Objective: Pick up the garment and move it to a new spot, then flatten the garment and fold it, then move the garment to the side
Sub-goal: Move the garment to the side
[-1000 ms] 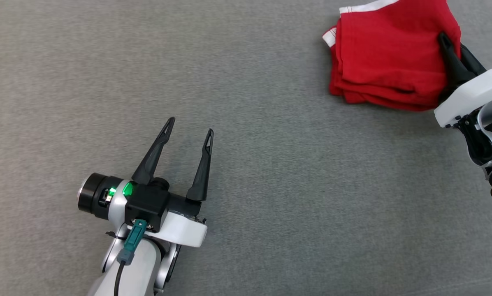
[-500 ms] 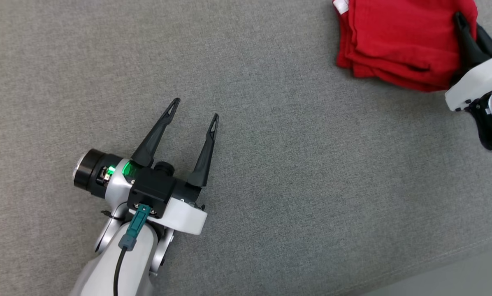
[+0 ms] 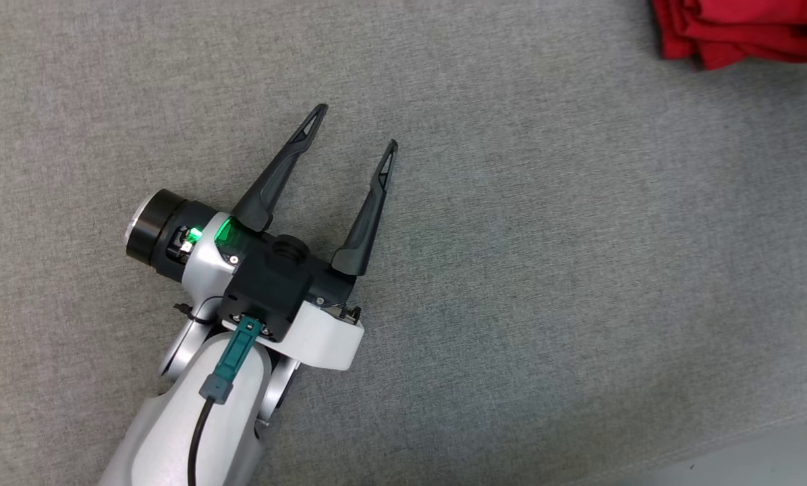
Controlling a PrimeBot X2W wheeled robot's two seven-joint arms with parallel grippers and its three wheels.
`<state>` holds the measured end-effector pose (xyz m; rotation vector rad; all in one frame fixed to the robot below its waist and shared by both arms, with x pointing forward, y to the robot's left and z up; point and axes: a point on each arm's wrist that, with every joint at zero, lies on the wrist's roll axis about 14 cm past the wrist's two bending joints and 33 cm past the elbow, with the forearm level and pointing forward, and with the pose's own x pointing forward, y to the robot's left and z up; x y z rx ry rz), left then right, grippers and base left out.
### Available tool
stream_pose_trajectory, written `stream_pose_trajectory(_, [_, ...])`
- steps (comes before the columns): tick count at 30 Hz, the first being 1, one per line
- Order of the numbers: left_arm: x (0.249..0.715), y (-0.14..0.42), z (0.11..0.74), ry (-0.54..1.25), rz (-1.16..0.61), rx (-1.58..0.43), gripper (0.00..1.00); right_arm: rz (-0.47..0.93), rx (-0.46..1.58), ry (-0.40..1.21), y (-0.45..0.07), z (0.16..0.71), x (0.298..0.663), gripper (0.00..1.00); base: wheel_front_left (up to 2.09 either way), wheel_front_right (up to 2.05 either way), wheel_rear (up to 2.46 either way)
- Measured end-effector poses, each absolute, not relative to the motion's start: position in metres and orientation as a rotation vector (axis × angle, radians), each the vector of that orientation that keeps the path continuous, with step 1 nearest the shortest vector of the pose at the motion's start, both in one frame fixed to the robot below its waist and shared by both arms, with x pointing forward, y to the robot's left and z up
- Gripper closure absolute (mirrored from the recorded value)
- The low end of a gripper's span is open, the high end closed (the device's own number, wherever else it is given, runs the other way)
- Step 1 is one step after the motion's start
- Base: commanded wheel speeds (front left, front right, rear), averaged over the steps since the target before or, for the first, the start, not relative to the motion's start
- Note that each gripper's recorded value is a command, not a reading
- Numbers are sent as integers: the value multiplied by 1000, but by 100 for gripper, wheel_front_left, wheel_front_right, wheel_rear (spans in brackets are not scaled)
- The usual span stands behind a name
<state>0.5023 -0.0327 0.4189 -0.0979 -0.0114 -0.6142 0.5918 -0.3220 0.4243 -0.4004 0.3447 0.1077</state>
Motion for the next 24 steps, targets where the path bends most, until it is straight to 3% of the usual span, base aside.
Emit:
stream_pose_trajectory(9, [507, -28, 420, -29, -607, -92, 0, 108, -477, 344, -332, 423, 608, 100, 0, 0, 0])
stream_pose_trajectory(17, [506, -24, 425, -38, -599, -77, 0, 54, -500, 396, -352, 414, 600, 100, 0, 0, 0])
stream_pose_trajectory(19, [506, -22, 425, -40, -596, -73, 0, 47, -503, 410, -355, 410, 598, 53, 0, 0, 0])
stream_pose_trajectory(20, [506, -21, 425, -38, -595, -71, 0, 44, -507, 416, -356, 408, 598, 15, 0, 0, 0])
stream_pose_trajectory(21, [506, -21, 426, -38, -595, -70, 0, 37, -506, 418, -357, 408, 598, 0, 0, 0, 0])
stream_pose_trajectory(24, [505, -20, 428, -41, -593, -65, 0, 12, -521, 407, -363, 415, 600, 0, 0, 0, 0])
